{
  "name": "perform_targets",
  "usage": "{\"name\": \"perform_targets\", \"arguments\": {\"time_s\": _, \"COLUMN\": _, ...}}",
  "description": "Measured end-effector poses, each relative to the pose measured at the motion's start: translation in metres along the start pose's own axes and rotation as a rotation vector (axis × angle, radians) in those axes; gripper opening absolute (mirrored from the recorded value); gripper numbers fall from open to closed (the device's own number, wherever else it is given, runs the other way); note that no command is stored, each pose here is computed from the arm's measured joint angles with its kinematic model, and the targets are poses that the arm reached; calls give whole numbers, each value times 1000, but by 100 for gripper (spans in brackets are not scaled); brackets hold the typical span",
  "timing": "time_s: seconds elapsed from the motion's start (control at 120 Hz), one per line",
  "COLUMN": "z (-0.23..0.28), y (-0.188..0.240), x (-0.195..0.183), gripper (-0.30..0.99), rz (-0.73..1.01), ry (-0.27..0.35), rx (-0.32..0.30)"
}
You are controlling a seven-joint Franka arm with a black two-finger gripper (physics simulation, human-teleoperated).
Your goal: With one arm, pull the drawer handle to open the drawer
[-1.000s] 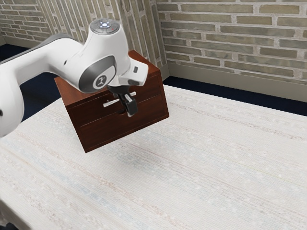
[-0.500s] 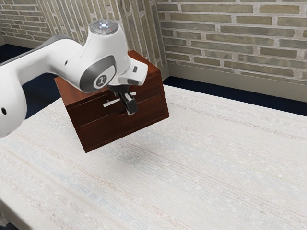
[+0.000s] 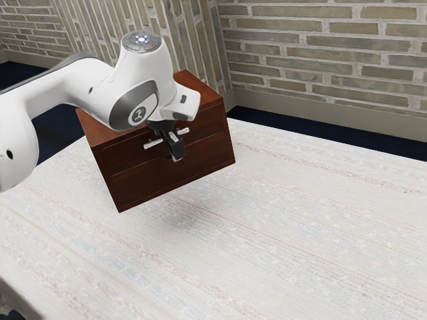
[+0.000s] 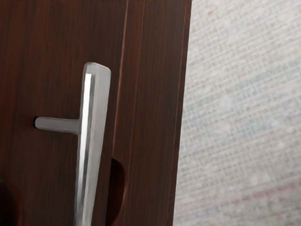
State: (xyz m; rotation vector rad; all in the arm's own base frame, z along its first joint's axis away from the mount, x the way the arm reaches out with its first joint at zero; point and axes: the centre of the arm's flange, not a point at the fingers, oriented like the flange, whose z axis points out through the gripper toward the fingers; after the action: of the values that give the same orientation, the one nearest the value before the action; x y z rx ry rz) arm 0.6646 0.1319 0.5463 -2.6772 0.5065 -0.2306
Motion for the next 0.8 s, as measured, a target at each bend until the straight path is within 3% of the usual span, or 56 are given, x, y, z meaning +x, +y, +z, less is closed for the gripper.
{"name": "perform_targets", "arguments": {"time_s": 0.8, "z": 12, "y": 15, "x": 12, "gripper": 69, "rz": 31, "ry": 10, "rx": -16}}
